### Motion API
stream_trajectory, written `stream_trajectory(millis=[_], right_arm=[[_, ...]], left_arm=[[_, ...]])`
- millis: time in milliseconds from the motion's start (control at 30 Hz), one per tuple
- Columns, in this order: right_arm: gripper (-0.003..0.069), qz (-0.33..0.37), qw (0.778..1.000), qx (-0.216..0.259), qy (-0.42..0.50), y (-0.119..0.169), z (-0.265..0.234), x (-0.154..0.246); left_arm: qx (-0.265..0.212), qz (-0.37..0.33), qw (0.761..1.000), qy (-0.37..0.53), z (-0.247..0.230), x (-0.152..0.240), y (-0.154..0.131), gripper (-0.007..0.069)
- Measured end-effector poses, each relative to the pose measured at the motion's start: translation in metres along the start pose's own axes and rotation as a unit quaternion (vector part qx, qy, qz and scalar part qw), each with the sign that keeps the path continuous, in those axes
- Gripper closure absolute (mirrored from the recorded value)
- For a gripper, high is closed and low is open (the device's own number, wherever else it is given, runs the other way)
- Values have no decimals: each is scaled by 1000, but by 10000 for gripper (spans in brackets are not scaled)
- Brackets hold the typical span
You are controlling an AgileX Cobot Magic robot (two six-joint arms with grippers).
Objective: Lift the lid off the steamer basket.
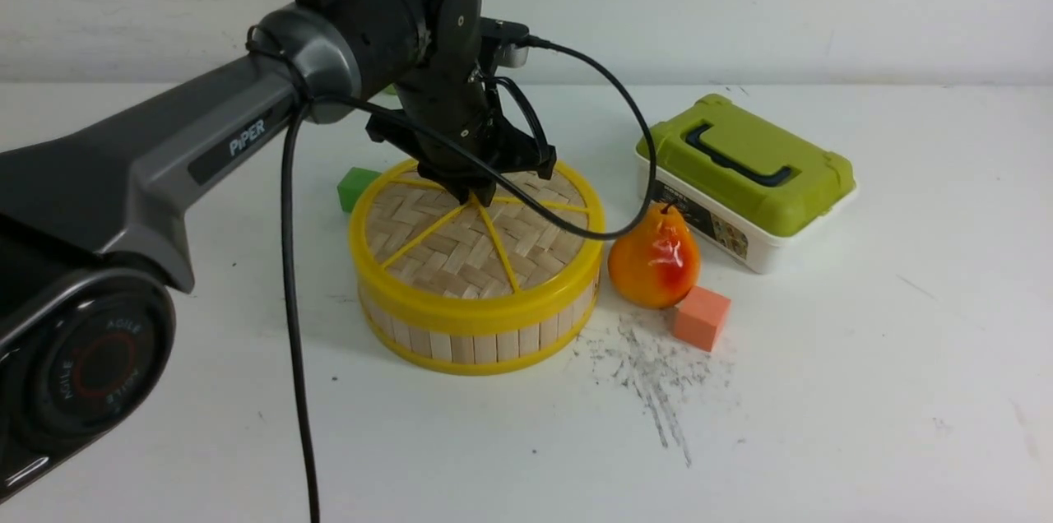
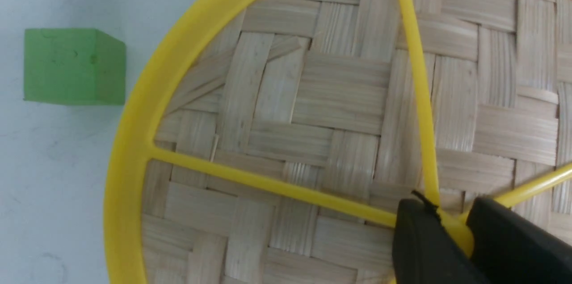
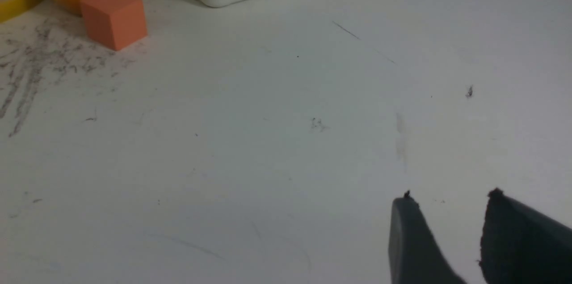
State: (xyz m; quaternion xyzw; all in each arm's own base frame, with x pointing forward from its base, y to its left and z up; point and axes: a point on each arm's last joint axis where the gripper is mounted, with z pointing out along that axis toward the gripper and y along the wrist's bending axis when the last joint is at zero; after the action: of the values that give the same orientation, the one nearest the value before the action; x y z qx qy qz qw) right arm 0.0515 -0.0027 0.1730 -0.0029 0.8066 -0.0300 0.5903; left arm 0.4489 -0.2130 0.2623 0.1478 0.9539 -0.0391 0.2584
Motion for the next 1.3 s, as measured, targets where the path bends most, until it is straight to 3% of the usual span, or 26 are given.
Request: stream_trajectory(millis=[233, 400, 600, 667, 733, 900, 1033, 1300], right_arm=[[419, 0, 1000, 0, 0, 0, 0, 0], [419, 0, 1000, 0, 0, 0, 0, 0], [419, 0, 1000, 0, 0, 0, 0, 0], [419, 0, 1000, 0, 0, 0, 0, 0], [419, 0, 1000, 0, 0, 0, 0, 0], [419, 0, 1000, 0, 0, 0, 0, 0], [419, 0, 1000, 0, 0, 0, 0, 0], [419, 0, 1000, 0, 0, 0, 0, 0]], left_arm=[[5, -3, 1000, -29, -28, -7, 1, 513], [-1, -2, 995, -99, -102, -16, 8, 513], [-75, 2, 980, -182, -203, -11, 38, 513], [-86, -7, 979, -187, -217, -7, 48, 513], [-117, -42, 975, -187, -237, 5, 81, 513], [-166, -126, 966, -153, -222, 38, 148, 513], [-171, -191, 958, -128, -175, 73, 191, 513], [-122, -242, 957, -100, -75, 119, 203, 513]])
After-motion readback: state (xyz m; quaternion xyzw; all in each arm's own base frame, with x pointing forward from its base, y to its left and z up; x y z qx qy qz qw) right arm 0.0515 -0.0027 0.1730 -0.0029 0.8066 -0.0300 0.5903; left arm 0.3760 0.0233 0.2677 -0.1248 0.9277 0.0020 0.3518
